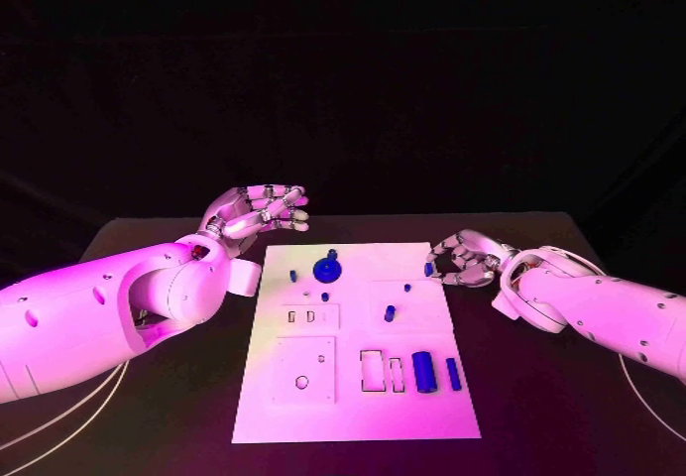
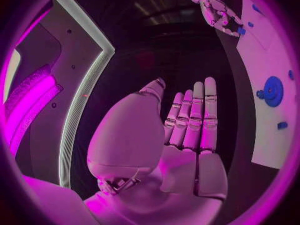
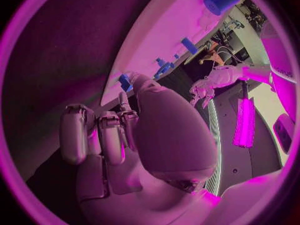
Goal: Assemble the parts on the task board
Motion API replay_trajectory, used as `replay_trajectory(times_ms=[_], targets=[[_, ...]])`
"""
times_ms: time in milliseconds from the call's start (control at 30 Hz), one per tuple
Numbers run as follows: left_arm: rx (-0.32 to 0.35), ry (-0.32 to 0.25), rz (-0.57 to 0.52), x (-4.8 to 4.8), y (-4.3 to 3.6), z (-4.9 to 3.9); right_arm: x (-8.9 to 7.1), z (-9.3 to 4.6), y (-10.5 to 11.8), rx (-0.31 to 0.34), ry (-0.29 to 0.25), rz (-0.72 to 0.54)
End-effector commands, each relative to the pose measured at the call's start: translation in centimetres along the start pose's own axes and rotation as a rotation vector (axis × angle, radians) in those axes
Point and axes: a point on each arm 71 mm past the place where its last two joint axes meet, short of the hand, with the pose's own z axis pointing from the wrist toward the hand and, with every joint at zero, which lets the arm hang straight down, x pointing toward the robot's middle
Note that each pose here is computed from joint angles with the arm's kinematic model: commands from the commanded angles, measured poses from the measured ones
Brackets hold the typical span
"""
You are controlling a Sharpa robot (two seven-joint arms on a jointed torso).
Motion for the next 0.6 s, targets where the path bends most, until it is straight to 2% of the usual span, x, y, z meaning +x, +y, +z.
replay_trajectory(times_ms=[33,600], targets=[[0.01,0.021,-0.006,0.29,-0.11,0.06,0.43,0.13,0.24,-0.014,0.035,0.012],[0.008,0.021,-0.006,0.29,-0.09,0.06,0.53,0.54,0.38,-0.001,0.018,0.007]])
